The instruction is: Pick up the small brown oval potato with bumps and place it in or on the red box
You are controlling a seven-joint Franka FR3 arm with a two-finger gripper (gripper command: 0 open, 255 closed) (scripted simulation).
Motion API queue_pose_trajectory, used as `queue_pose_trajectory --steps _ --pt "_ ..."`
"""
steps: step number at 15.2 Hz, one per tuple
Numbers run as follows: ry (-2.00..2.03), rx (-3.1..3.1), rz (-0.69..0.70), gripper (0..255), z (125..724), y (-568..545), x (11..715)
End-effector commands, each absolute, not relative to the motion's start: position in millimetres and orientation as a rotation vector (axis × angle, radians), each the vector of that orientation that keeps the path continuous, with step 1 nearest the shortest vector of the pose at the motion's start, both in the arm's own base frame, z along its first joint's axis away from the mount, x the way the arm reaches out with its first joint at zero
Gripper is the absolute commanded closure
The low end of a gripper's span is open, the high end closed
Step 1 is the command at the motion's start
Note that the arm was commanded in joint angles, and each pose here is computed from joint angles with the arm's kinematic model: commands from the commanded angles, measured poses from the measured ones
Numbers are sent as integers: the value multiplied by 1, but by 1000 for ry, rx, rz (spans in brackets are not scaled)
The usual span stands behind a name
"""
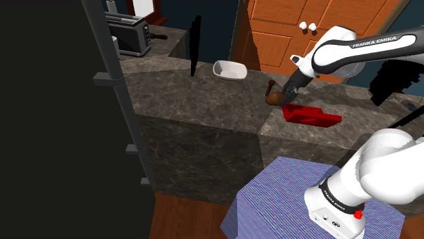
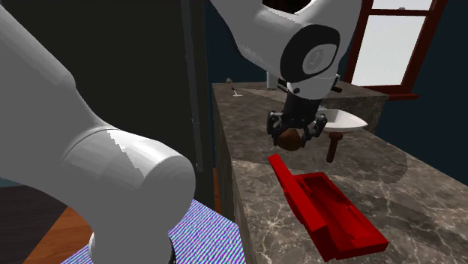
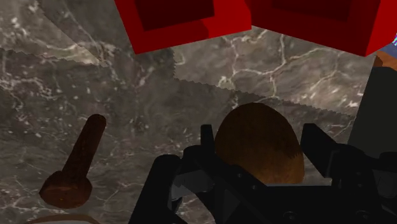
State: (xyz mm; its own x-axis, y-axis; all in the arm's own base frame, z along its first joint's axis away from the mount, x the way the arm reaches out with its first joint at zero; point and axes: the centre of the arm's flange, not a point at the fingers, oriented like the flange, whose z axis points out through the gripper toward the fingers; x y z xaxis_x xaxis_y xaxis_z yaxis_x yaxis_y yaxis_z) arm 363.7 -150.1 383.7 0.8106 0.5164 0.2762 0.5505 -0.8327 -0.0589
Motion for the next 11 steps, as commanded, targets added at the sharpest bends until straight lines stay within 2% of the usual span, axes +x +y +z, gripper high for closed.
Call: queue_pose_trajectory --steps 1,11 --pt "-846 -2859 -377 255 395 -150 365" --pt "-846 -2859 -377 255 447 -150 365"
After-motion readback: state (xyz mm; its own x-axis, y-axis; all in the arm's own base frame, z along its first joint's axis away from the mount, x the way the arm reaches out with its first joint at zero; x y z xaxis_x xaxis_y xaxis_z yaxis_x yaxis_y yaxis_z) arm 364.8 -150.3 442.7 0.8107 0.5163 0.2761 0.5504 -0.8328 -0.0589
